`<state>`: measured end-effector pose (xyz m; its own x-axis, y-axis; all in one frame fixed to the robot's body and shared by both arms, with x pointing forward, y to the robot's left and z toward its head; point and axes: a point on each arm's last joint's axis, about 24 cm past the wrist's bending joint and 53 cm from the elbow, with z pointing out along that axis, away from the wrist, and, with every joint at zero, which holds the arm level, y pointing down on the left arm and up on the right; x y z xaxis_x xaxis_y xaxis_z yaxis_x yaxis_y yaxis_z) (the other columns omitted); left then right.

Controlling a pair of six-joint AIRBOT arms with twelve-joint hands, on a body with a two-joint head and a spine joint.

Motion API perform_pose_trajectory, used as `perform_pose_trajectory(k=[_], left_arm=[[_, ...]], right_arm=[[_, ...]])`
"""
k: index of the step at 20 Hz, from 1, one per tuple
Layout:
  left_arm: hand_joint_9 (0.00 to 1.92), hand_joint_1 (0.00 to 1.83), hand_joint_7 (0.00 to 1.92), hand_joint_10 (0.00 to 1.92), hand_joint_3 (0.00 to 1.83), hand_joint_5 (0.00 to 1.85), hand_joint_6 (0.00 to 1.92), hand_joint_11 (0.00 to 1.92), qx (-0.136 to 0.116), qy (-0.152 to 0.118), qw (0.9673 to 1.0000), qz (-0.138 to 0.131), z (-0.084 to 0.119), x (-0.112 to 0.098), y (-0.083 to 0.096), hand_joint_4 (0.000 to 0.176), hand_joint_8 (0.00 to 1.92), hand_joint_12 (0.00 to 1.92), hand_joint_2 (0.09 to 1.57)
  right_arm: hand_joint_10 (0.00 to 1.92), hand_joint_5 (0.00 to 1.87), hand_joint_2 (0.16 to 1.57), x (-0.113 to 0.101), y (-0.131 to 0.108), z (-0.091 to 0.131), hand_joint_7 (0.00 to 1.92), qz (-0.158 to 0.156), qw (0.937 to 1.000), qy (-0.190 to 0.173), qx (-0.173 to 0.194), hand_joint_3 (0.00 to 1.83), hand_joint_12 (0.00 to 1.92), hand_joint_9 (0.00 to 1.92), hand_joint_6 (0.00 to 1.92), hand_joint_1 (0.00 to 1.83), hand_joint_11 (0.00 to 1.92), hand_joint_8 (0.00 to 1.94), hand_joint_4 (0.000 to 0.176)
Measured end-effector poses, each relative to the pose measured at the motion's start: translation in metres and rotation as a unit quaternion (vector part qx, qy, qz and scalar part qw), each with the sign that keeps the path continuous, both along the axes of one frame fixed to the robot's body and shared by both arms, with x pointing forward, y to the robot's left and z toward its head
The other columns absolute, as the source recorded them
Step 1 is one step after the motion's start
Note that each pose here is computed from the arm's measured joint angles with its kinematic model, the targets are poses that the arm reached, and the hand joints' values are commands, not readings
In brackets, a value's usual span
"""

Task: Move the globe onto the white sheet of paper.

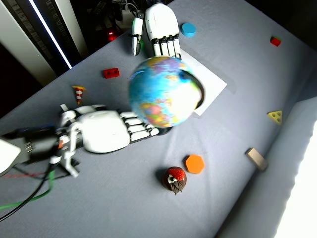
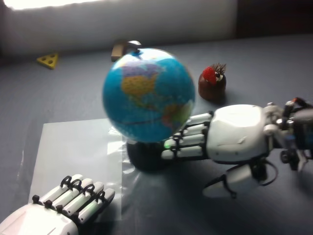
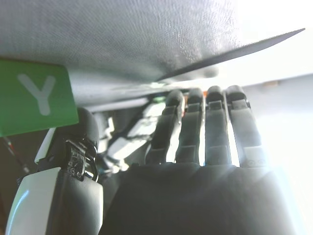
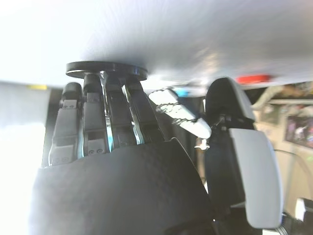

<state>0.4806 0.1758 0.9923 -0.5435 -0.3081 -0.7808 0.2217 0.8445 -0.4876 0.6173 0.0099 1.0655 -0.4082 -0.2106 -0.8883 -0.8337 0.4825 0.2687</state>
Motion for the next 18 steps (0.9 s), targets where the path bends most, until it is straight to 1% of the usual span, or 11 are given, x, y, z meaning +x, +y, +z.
perform_pose_trajectory(k=[1, 2, 4, 5, 7, 9, 12, 13, 14, 18], left_arm=[[0.00, 0.00, 0.00, 0.00, 0.03, 0.00, 0.00, 0.00, 0.001, 0.001, 1.0000, 0.002, 0.000, 0.001, 0.002, 0.000, 0.00, 0.00, 1.25], [0.00, 0.00, 0.00, 0.00, 0.03, 0.00, 0.00, 0.00, 0.003, 0.000, 1.0000, 0.003, 0.001, 0.002, 0.003, 0.000, 0.00, 0.00, 1.27], [0.00, 0.00, 0.00, 0.00, 0.03, 0.00, 0.00, 0.00, 0.003, -0.002, 1.0000, 0.002, 0.002, 0.002, 0.003, 0.000, 0.00, 0.00, 1.27], [0.00, 0.00, 0.00, 0.00, 0.03, 0.00, 0.00, 0.00, 0.002, -0.001, 1.0000, 0.003, 0.001, 0.002, 0.003, 0.000, 0.00, 0.00, 1.27], [0.00, 0.00, 0.00, 0.00, 0.03, 0.00, 0.00, 0.00, 0.002, -0.001, 1.0000, 0.002, 0.002, 0.002, 0.003, 0.000, 0.00, 0.00, 1.27], [0.00, 0.00, 0.00, 0.00, 0.02, 0.00, 0.00, 0.00, 0.001, -0.001, 1.0000, 0.004, 0.002, 0.003, 0.004, 0.000, 0.00, 0.00, 1.27], [0.00, 0.00, 0.00, 0.00, 0.02, 0.00, 0.00, 0.00, 0.000, 0.001, 1.0000, 0.005, 0.002, 0.003, 0.004, 0.000, 0.00, 0.00, 1.27], [0.00, 0.00, 0.00, 0.00, 0.02, 0.00, 0.00, 0.00, 0.000, 0.000, 1.0000, 0.005, 0.003, 0.003, 0.005, 0.000, 0.00, 0.00, 1.27], [0.00, 0.00, 0.00, 0.00, 0.02, 0.00, 0.00, 0.00, 0.001, -0.001, 1.0000, 0.006, 0.004, 0.004, 0.006, 0.000, 0.00, 0.00, 1.26], [0.00, 0.00, 0.00, 0.00, 0.02, 0.00, 0.00, 0.00, -0.002, 0.001, 1.0000, 0.009, 0.004, 0.004, 0.006, 0.000, 0.00, 0.00, 1.26]], right_arm=[[0.01, 0.15, 1.32, -0.002, 0.004, 0.000, 0.14, 0.000, 1.0000, -0.005, -0.003, 0.02, 0.15, 0.12, 0.01, 0.00, 0.00, 0.01, 0.000], [0.01, 0.16, 1.38, -0.002, 0.008, 0.002, 0.15, 0.001, 1.0000, -0.008, -0.003, 0.03, 0.20, 0.13, 0.01, 0.00, 0.00, 0.01, 0.000], [0.01, 0.16, 1.38, -0.005, 0.014, 0.002, 0.15, 0.002, 1.0000, -0.007, -0.003, 0.03, 0.21, 0.13, 0.01, 0.00, 0.00, 0.01, 0.000], [0.01, 0.17, 1.39, -0.005, 0.018, 0.003, 0.17, 0.002, 0.9999, -0.011, -0.006, 0.02, 0.26, 0.15, 0.01, 0.00, 0.00, 0.01, 0.000], [0.01, 0.18, 1.40, -0.006, 0.029, 0.003, 0.18, 0.003, 0.9999, -0.013, -0.005, 0.02, 0.25, 0.15, 0.01, 0.00, 0.00, 0.01, 0.000], [0.01, 0.18, 1.40, -0.009, 0.047, 0.004, 0.18, 0.013, 0.9995, -0.027, -0.011, 0.01, 0.23, 0.15, 0.01, 0.00, 0.00, 0.00, 0.000], [0.01, 0.18, 1.40, -0.012, 0.065, 0.005, 0.18, 0.020, 0.9991, -0.034, -0.015, 0.01, 0.23, 0.16, 0.01, 0.00, 0.00, 0.00, 0.000], [0.01, 0.18, 1.40, -0.013, 0.070, 0.007, 0.18, 0.023, 0.9989, -0.037, -0.016, 0.01, 0.23, 0.15, 0.00, 0.00, 0.00, 0.00, 0.000], [0.00, 0.17, 1.41, -0.013, 0.076, 0.009, 0.17, 0.024, 0.9988, -0.040, -0.015, 0.01, 0.28, 0.15, 0.00, 0.00, 0.00, 0.00, 0.000], [0.00, 0.17, 1.41, -0.017, 0.091, 0.010, 0.17, 0.026, 0.9987, -0.041, -0.013, 0.01, 0.28, 0.14, 0.00, 0.00, 0.00, 0.00, 0.000]])
